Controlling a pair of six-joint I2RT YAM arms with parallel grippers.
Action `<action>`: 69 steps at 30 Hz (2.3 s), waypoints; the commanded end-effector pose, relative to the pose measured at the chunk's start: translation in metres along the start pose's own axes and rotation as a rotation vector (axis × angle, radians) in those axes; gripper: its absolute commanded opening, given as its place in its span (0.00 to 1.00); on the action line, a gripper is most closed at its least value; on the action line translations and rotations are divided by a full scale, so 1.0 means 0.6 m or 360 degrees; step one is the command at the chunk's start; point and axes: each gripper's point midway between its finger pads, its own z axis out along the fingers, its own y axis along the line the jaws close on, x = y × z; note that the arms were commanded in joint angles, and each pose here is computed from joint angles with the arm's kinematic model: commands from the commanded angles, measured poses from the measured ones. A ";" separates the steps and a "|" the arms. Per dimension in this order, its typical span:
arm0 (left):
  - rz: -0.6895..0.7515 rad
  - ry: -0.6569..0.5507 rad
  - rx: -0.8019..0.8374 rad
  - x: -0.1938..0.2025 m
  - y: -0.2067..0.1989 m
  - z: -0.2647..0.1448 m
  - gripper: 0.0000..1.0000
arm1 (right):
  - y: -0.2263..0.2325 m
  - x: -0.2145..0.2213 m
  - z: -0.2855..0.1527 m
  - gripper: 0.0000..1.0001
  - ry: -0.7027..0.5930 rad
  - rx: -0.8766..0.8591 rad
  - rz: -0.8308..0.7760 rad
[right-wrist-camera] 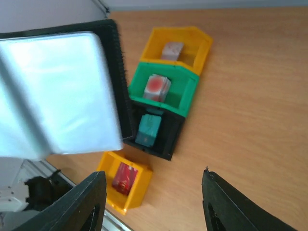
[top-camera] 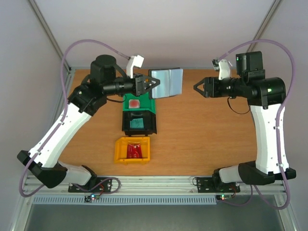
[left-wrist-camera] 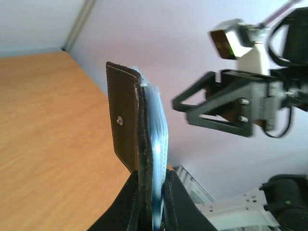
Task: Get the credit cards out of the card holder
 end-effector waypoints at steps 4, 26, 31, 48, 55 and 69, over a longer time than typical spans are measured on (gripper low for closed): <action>0.0093 -0.0035 -0.0268 -0.053 0.013 -0.014 0.00 | 0.125 -0.049 0.008 0.60 -0.0079 -0.0112 0.0005; 0.0130 -0.0042 -0.0232 -0.072 0.002 -0.006 0.00 | 0.244 -0.052 0.121 0.90 0.0090 -0.0461 -0.0155; 0.0138 -0.0035 -0.0180 -0.071 -0.008 -0.005 0.00 | 0.223 -0.056 0.129 0.79 0.0062 -0.0325 -0.0128; 0.0065 0.0040 0.0322 -0.061 -0.103 -0.017 0.12 | 0.237 -0.066 0.079 0.13 -0.0004 -0.0564 -0.0186; 0.0034 0.0080 0.0422 -0.055 -0.119 -0.019 0.22 | 0.252 -0.085 0.073 0.01 -0.0065 -0.0652 -0.0195; 0.0024 0.0074 0.0356 -0.045 -0.105 -0.042 0.33 | 0.252 -0.077 0.023 0.01 -0.0009 -0.0919 -0.0132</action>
